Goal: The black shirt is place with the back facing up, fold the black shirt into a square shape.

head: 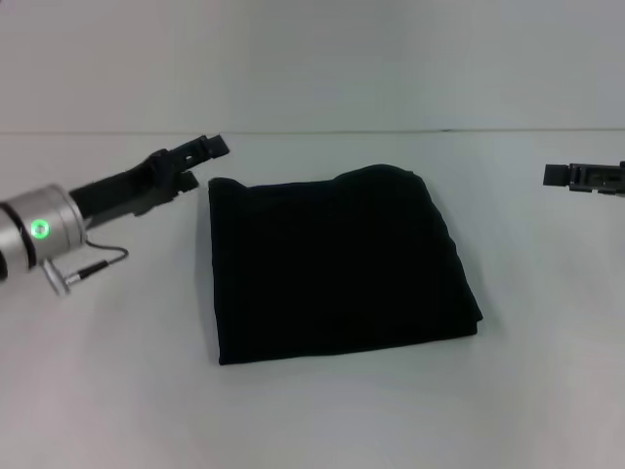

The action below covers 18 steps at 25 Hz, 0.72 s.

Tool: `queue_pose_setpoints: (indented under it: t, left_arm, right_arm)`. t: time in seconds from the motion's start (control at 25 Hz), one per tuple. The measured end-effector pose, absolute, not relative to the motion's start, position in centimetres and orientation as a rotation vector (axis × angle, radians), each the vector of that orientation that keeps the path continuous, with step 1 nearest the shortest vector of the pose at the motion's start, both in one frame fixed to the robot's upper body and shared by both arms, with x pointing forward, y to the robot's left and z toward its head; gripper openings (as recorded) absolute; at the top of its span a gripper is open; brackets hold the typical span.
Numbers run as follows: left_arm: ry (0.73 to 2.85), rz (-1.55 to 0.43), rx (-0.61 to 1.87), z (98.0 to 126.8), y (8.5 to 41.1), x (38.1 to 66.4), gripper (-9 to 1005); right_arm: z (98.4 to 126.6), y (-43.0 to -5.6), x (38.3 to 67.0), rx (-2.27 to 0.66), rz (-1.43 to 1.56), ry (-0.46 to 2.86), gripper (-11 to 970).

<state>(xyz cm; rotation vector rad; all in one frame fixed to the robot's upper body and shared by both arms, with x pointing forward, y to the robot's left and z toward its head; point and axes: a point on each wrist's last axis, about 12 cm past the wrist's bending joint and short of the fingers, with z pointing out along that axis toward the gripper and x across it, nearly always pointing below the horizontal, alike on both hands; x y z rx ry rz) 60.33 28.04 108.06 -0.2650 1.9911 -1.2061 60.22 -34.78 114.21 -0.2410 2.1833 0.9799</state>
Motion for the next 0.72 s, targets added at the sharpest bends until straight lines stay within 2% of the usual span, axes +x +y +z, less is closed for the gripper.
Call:
queue_pose_setpoints:
  t: [0.04,0.28,0.72]
  left_arm:
    - [2.016,-1.169,-0.269,108.1,28.1,60.7,930]
    - [2.128,-0.975,-0.280,107.5,27.6,62.6,932]
    - [2.217,-0.872,-0.231,106.4,24.9,63.2,904]
  right_arm:
    - [114.2,-34.7,60.3,-0.240,0.980,2.184,791]
    - [114.0,-34.7,60.1,-0.226,0.985,2.193,791]
    - [113.8,-35.0,60.0,-0.228,0.974,2.198,791]
